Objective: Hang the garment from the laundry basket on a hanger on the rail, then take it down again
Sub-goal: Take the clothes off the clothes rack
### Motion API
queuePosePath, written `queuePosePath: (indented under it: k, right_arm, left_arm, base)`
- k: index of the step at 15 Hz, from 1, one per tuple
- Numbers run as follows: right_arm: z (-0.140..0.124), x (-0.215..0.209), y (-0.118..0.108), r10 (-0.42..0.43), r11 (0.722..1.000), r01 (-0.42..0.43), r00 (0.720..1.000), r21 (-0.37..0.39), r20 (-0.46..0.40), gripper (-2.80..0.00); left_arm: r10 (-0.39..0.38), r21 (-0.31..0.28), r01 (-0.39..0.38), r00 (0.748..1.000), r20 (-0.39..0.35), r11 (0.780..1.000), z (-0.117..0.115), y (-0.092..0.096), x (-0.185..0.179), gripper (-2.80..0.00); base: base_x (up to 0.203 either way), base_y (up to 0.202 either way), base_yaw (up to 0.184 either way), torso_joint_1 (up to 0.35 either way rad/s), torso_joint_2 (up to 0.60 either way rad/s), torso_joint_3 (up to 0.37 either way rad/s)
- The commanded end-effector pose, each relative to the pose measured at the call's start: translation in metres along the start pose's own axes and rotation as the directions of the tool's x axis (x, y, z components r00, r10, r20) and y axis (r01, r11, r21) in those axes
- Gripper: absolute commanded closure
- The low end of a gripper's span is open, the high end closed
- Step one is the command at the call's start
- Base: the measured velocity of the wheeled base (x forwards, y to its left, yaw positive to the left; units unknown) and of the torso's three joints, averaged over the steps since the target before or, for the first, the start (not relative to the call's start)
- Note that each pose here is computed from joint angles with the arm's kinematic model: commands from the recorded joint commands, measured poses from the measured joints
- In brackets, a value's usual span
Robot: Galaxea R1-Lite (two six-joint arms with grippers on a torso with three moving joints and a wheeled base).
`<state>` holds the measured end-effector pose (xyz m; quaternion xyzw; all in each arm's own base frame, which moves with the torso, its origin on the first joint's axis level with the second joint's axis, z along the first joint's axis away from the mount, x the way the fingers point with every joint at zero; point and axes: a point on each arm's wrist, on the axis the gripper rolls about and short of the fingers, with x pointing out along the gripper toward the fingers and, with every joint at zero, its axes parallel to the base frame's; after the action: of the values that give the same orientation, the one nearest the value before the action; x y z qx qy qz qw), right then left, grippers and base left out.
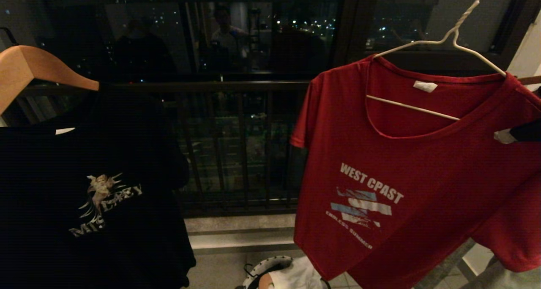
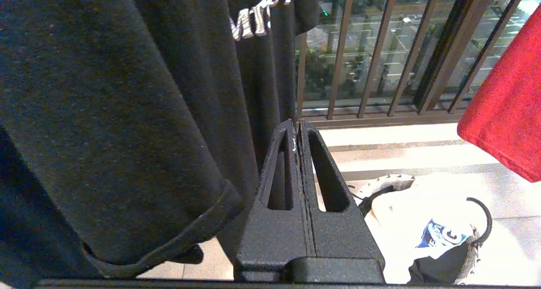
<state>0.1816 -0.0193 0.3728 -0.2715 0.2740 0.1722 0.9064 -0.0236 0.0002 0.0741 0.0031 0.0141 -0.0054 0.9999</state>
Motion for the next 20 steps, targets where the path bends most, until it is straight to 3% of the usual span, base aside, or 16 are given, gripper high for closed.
queuePosePath:
  k: [1, 20]
  right_arm:
    - [0.000, -0.001, 0.001, 0.009, 1.000, -0.009, 1.000, -0.011, 0.000, -2.80]
    - [-0.001, 0.019, -0.002, 0.068, 0.997, -0.069, 0.997, -0.031, -0.029, -2.80]
  left_arm:
    - [0.000, 0.000, 0.000, 1.000, 0.001, 1.000, 0.000, 0.000, 0.000, 0.00]
    - [0.000, 0.000, 0.000, 1.000, 0.002, 1.000, 0.000, 0.000, 0.000, 0.00]
  base:
    - [0.000, 0.000, 0.000, 0.000, 0.00, 0.000]
    - [0.000, 0.000, 0.000, 0.000, 0.00, 0.000]
